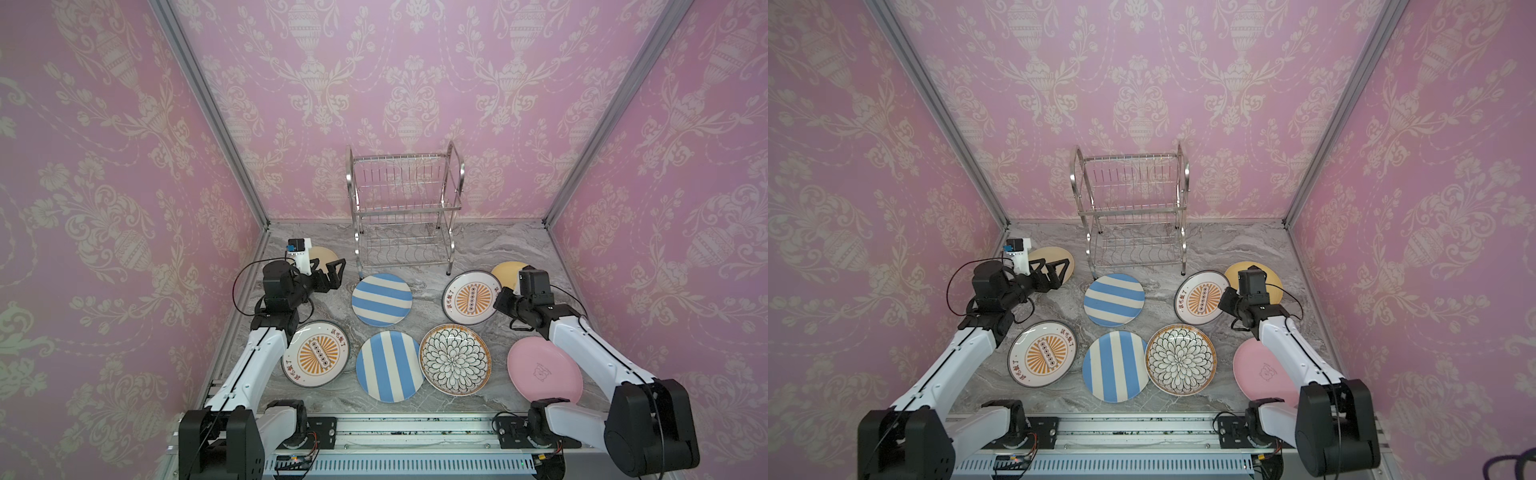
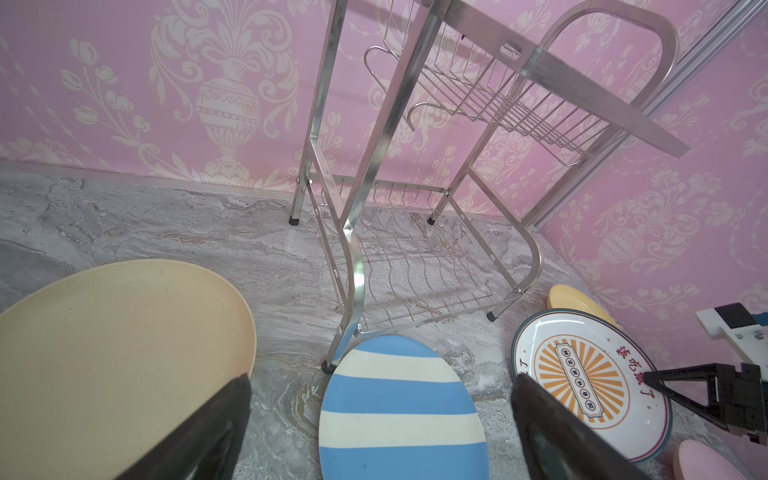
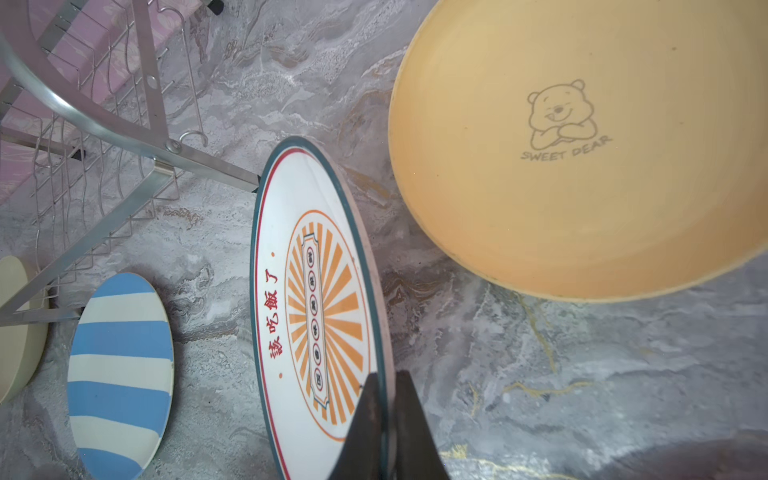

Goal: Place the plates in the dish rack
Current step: 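Lift the sunburst plate upright with the right gripper toward the dish rack, then lower the held sunburst plate into the rack's upper slots with the right gripper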

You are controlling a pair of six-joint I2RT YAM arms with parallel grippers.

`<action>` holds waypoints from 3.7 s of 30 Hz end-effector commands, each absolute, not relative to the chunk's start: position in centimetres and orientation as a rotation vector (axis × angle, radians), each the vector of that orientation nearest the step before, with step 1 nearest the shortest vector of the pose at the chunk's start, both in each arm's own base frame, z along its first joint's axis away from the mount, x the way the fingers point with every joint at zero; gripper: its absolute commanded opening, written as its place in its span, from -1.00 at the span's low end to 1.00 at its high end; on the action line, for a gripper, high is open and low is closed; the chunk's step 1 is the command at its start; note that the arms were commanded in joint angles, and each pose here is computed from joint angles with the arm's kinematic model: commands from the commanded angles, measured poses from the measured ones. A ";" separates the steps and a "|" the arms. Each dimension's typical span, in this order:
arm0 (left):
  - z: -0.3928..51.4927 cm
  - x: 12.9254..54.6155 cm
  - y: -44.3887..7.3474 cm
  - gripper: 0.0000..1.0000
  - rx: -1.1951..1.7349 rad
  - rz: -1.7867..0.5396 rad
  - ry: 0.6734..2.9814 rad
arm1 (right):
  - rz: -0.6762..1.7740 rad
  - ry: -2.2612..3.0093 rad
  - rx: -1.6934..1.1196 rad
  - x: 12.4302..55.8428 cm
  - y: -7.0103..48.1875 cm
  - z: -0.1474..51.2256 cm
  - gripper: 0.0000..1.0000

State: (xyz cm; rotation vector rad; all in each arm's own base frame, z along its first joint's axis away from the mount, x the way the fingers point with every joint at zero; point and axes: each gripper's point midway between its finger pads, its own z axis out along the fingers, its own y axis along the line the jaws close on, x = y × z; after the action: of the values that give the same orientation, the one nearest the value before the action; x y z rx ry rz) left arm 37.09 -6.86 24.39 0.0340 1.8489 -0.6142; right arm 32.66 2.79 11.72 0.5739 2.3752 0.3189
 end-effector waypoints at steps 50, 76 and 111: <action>27.8 46.6 -11.1 0.99 0.396 -0.643 1.648 | -0.086 1.399 0.064 36.8 6.0 57.2 -1.00; 25.9 42.3 -11.7 0.99 0.367 -0.690 1.681 | -0.661 1.271 0.058 47.0 17.1 57.1 -1.00; 26.3 39.9 -10.4 0.99 0.325 -0.628 1.718 | -0.715 1.458 0.013 53.6 19.2 49.8 -1.00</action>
State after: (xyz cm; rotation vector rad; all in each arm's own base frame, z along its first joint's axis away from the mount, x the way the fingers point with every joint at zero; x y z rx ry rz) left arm 39.90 -10.70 24.93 0.3207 1.7477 -0.6497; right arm 54.32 20.67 47.17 -0.0992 1.5067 -0.7612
